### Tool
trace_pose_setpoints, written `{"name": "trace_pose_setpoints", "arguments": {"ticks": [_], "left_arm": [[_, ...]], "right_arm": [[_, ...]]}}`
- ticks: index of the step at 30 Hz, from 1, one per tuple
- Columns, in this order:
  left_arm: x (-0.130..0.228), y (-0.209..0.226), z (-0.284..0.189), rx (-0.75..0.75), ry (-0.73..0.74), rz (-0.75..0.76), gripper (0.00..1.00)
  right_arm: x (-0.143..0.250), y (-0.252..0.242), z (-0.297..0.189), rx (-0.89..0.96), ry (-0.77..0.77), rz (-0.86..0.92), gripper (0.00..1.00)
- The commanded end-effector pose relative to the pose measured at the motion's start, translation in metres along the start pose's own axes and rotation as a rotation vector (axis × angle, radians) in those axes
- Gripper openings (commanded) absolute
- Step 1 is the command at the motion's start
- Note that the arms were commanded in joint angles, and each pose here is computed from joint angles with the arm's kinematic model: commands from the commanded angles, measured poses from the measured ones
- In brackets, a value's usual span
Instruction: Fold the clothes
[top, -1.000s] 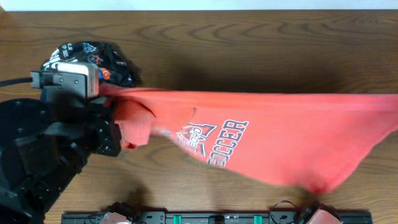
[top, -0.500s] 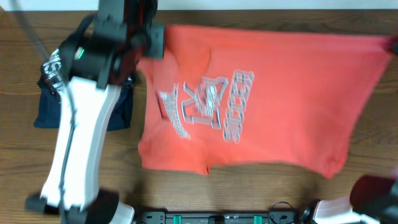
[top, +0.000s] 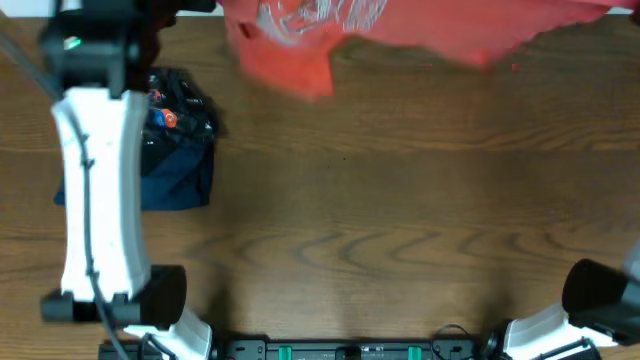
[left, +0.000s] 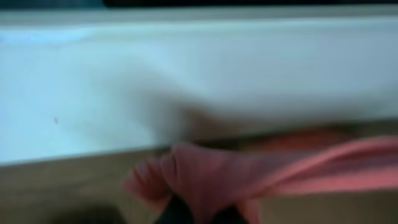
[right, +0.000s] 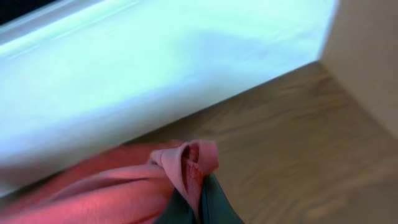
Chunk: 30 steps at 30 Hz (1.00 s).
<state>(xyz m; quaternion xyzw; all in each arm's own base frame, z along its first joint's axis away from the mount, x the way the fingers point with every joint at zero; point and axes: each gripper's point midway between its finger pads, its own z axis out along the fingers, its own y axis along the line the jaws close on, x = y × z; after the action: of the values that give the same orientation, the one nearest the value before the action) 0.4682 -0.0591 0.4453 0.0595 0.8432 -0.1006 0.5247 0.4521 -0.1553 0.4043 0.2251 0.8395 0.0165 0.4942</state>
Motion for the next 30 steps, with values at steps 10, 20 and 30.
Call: {"name": "trace_pose_setpoints", "arguments": {"ticks": [10, 20, 30], "left_arm": [[0.22, -0.049, -0.053, 0.244, 0.924, -0.064, 0.06], [0.412, -0.071, -0.055, 0.275, 1.436, -0.108, 0.06], [0.466, -0.089, -0.055, 0.324, 1.465, -0.117, 0.41]], "right_arm": [[0.143, -0.114, -0.006, 0.528, 0.512, -0.03, 0.01], [0.256, -0.17, -0.001, 0.762, 0.78, -0.035, 0.01], [0.272, -0.183, -0.007, 0.808, 0.813, -0.004, 0.01]]}}
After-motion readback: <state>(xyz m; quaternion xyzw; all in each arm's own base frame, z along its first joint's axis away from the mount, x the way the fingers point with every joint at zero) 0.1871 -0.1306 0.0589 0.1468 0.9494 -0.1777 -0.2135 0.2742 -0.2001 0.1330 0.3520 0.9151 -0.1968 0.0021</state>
